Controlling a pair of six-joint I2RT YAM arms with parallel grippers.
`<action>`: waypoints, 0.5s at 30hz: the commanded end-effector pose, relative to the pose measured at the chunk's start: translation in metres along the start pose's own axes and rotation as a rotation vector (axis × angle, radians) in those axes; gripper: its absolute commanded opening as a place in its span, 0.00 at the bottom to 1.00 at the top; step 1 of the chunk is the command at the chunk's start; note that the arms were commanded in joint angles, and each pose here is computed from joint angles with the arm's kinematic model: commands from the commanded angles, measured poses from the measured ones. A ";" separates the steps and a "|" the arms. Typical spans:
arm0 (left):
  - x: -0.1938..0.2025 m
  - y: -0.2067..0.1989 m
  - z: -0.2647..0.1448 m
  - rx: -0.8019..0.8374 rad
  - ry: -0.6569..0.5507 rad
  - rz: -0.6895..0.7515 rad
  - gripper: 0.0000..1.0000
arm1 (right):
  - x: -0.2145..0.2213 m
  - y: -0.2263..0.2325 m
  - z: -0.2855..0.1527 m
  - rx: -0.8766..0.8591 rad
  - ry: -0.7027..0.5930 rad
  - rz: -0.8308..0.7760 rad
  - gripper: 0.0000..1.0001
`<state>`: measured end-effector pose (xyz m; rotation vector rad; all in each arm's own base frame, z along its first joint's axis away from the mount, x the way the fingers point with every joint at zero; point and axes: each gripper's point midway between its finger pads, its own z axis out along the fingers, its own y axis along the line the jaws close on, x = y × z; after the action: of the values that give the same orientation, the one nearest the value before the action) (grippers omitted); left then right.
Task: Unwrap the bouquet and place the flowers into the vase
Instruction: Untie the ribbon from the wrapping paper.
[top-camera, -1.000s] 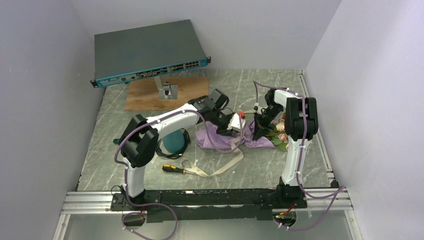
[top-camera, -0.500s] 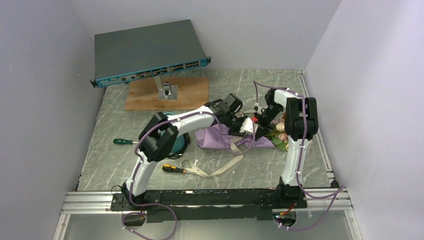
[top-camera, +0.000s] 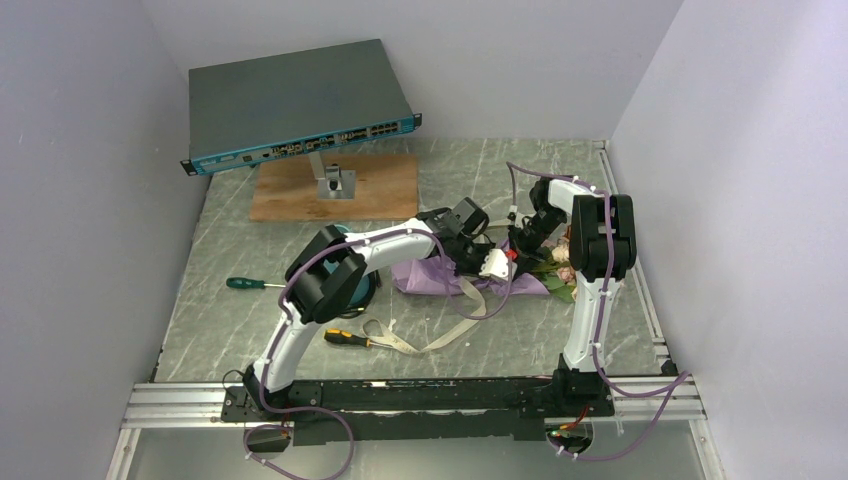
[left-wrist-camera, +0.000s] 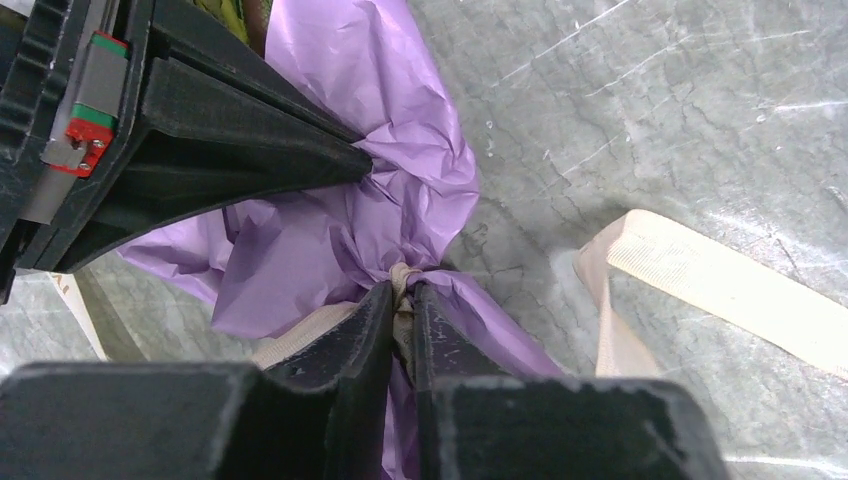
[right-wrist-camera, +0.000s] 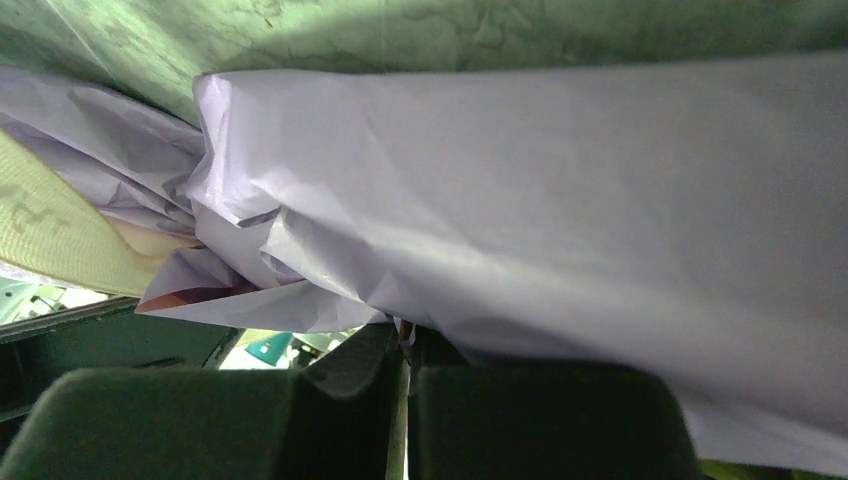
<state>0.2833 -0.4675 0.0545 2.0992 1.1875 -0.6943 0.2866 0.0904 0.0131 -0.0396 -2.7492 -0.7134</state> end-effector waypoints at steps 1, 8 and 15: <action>-0.001 0.004 -0.001 -0.008 0.017 0.020 0.11 | -0.052 -0.043 0.024 0.164 -0.146 -0.094 0.00; -0.072 0.031 -0.033 -0.144 -0.209 0.062 0.00 | -0.052 -0.045 0.023 0.175 -0.150 -0.089 0.00; -0.098 0.039 -0.048 -0.159 -0.266 0.139 0.00 | -0.053 -0.045 0.023 0.177 -0.151 -0.087 0.00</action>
<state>0.2857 -0.4812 0.0849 1.9661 1.1480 -0.7270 0.2867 0.0903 0.0131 -0.0429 -2.7492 -0.7117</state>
